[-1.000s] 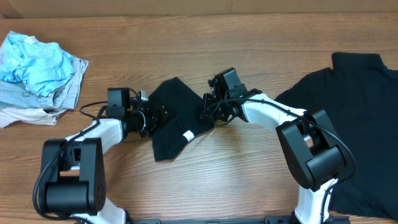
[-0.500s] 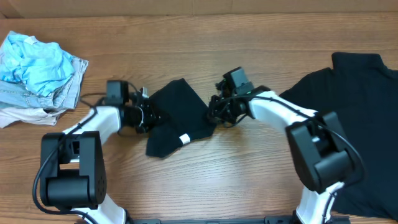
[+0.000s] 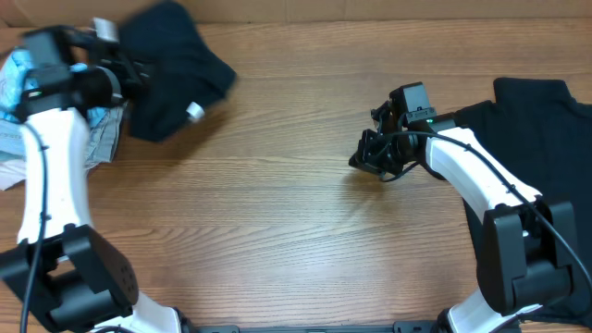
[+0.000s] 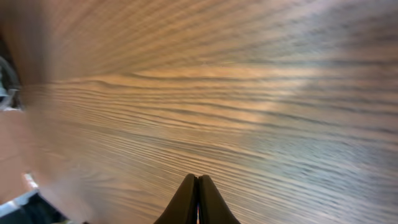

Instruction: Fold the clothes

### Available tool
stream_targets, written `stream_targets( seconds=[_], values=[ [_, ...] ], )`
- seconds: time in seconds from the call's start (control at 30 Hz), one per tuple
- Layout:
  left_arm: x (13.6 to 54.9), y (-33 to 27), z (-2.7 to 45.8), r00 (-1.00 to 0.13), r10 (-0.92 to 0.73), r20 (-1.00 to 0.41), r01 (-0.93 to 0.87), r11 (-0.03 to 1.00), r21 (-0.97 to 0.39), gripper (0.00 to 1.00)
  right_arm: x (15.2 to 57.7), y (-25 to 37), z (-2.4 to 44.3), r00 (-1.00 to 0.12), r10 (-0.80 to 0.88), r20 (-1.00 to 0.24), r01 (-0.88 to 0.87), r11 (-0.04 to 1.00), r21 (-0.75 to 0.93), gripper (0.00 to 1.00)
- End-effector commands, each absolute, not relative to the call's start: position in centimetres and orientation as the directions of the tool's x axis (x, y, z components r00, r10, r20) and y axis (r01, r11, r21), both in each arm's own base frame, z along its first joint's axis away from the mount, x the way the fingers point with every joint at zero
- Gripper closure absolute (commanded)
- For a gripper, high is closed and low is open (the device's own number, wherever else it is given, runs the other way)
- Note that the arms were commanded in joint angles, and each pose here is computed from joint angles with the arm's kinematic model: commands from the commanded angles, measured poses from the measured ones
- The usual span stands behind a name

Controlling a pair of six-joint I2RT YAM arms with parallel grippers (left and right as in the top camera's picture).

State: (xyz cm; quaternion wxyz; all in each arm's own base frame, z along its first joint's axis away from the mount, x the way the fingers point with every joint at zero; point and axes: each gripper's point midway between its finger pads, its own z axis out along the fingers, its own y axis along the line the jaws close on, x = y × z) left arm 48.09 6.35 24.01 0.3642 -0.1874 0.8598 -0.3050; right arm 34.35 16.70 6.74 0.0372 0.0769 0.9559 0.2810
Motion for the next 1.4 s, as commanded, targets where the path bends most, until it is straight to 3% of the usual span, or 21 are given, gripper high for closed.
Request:
stream_targets(
  seconds=[0.0, 0.27, 0.3, 0.33, 0.37, 0.5, 0.6, 0.77, 0.87, 1.03, 1.07, 1.1, 1.23, 1.3, 1.37],
  values=[
    [47.8, 12.9, 24.9, -0.541, -0.641, -0.544, -0.232, 0.736, -0.636, 0.96, 34.5, 16.1, 6.6, -0.987, 0.142, -0.073, 0.088, 0.866, 0.493, 0.96],
    [47.7, 24.9, 18.7, -0.342, -0.814, -0.469, -0.471, 0.581, -0.664, 0.96, 34.0, 16.8, 6.6, -0.990, 0.120, -0.068, 0.072, 0.868, 0.492, 0.96],
    [47.5, 26.0, 17.7, -0.323, -0.834, -0.448, -0.493, 0.552, -0.673, 0.89, 33.8, 16.9, 6.5, -0.991, 0.116, -0.062, 0.071, 0.869, 0.489, 0.96],
    [47.3, 27.0, 16.3, -0.307, -0.855, -0.419, -0.517, 0.519, -0.680, 0.67, 33.6, 17.0, 6.5, -0.992, 0.111, -0.054, 0.071, 0.871, 0.486, 0.96],
    [46.9, 27.8, 14.7, -0.297, -0.876, -0.381, -0.547, 0.483, -0.684, 0.01, 33.3, 17.1, 6.4, -0.993, 0.105, -0.047, 0.070, 0.873, 0.484, 0.96],
    [44.9, 28.2, 10.1, -0.320, -0.920, -0.225, -0.599, 0.380, -0.705, 0.00, 32.7, 17.3, 6.3, -0.995, 0.098, -0.029, 0.072, 0.877, 0.476, 0.96],
    [43.4, 29.7, 10.9, -0.321, -0.921, -0.219, -0.565, 0.372, -0.737, 0.00, 32.4, 17.2, 6.2, -0.995, 0.097, -0.014, 0.079, 0.879, 0.470, 0.96],
    [39.4, 33.9, 19.4, -0.206, -0.918, -0.339, -0.487, 0.397, -0.778, 0.00, 32.0, 17.2, 6.1, -0.996, 0.086, -0.002, 0.075, 0.882, 0.464, 0.95],
    [38.2, 33.4, 26.6, -0.193, -0.865, -0.464, -0.370, 0.502, -0.782, 0.00, 32.3, 17.3, 6.6, -0.997, 0.074, -0.030, 0.051, 0.881, 0.471, 0.95],
    [37.5, 26.9, 37.7, -0.235, -0.651, -0.722, -0.143, 0.758, -0.637, 0.00, 33.4, 16.6, 9.3, -0.984, 0.085, -0.154, 0.008, 0.897, 0.443, 0.95],
    [37.5, 24.7, 39.5, -0.245, -0.593, -0.767, -0.091, 0.801, -0.591, 0.00, 33.5, 16.3, 10.3, -0.977, 0.084, -0.197, -0.008, 0.906, 0.424, 0.95],
    [37.5, 18.4, 43.0, -0.276, -0.425, -0.862, 0.084, 0.883, -0.462, 0.00, 33.7, 15.9, 13.9, -0.945, 0.061, -0.321, -0.068, 0.924, 0.376, 0.95],
    [36.1, 7.5, 45.2, -0.324, -0.182, -0.928, 0.269, 0.923, -0.275, 0.00, 32.7, 15.0, 21.5, -0.843, 0.060, -0.535, -0.130, 0.942, 0.311, 0.94],
    [34.0, 1.0, 45.1, -0.365, -0.040, -0.930, 0.312, 0.936, -0.163, 0.00, 30.8, 14.4, 27.8, -0.722, 0.070, -0.688, -0.206, 0.928, 0.310, 0.82],
    [32.2, -2.1, 45.0, -0.378, 0.039, -0.925, 0.319, 0.944, -0.091, 0.00, 29.2, 13.6, 31.4, -0.636, 0.080, -0.768, -0.254, 0.917, 0.307, 0.51]
  ],
)
